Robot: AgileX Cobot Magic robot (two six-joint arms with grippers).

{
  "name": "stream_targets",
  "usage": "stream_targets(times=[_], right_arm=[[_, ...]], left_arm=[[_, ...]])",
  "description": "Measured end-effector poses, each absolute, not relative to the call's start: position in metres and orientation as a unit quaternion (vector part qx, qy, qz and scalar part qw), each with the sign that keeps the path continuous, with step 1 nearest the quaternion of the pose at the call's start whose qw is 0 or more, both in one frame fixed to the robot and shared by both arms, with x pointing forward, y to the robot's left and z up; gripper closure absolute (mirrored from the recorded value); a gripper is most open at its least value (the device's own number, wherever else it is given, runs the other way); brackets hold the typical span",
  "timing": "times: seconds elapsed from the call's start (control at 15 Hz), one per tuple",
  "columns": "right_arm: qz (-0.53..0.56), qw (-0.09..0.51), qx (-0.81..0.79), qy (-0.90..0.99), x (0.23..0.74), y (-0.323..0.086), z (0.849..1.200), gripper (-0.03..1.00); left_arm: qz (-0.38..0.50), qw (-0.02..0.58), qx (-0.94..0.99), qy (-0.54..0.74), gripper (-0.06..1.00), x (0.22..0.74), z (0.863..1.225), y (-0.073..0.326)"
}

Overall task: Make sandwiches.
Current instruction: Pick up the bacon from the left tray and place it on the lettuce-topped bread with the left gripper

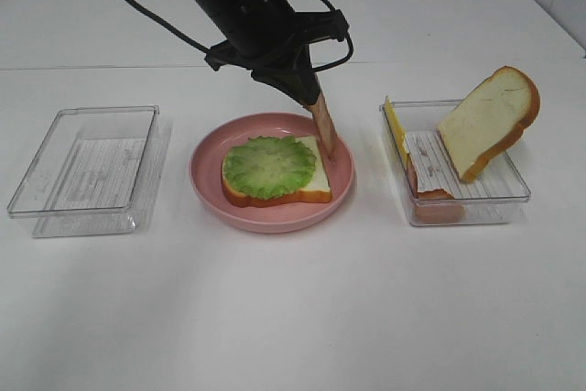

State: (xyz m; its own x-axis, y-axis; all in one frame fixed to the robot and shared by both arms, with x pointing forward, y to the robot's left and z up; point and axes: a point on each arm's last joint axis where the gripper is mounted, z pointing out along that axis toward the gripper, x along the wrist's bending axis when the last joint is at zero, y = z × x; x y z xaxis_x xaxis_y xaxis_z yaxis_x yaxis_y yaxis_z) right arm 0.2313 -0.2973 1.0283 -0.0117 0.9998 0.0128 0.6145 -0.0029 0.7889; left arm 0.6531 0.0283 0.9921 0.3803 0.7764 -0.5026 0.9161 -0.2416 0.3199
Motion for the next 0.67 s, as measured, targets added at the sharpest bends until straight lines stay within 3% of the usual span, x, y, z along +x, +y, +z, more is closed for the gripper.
stream_targets(times=[0.33, 0.67], right_arm=[[0.316, 0.305, 0.634, 0.637, 0.231, -0.297, 1.028, 0.01], [0.316, 0.305, 0.634, 0.637, 0.231, -0.297, 1.028, 0.01]], left_arm=[[-0.133, 0.289, 0.768, 0.556, 0.94, 0.659, 0.97, 0.023], [-0.102, 0.242, 0.788, 0.558, 0.94, 0.66, 0.959, 0.031]])
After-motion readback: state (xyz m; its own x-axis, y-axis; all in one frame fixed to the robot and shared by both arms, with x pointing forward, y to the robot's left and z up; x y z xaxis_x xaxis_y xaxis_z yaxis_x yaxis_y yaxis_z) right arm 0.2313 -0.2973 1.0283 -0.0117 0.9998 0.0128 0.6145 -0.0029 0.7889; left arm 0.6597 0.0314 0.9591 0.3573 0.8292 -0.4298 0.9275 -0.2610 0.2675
